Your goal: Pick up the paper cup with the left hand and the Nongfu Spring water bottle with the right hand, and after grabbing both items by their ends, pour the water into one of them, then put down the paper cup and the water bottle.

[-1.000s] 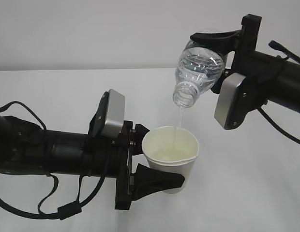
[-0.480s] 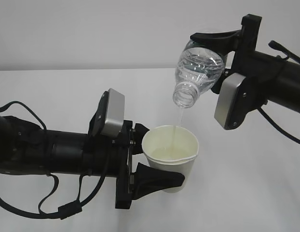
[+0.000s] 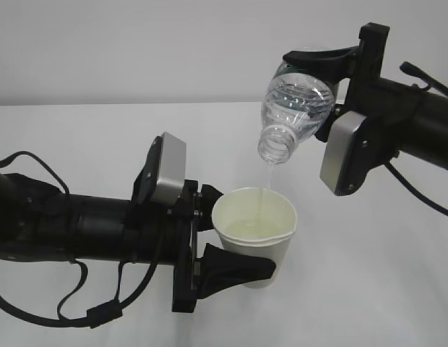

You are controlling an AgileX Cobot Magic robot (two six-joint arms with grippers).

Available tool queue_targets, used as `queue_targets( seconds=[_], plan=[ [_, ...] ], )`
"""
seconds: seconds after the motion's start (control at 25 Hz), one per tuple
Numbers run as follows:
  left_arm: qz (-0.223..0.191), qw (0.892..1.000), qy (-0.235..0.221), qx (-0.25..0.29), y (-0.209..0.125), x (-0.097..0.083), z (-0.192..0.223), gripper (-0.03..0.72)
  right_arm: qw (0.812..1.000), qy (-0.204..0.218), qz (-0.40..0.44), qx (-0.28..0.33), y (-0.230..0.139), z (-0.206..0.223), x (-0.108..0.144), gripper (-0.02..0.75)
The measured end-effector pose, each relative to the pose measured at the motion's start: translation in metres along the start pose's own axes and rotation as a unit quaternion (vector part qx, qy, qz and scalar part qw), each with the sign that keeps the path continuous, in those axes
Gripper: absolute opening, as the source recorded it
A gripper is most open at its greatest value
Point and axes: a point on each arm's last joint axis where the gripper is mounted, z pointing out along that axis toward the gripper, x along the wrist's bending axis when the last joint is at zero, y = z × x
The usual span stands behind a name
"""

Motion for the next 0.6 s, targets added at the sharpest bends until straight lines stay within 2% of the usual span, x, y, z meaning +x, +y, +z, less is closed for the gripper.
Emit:
queue_targets(
  seconds=[0.6],
  plan=[
    [0.000,1.000,0.000,0.000,0.0000,0.0000,0.0000,0.510,1.000,0.004,-0.005,-0.008,0.0014,0.0000,0.0007,0.416]
  ],
)
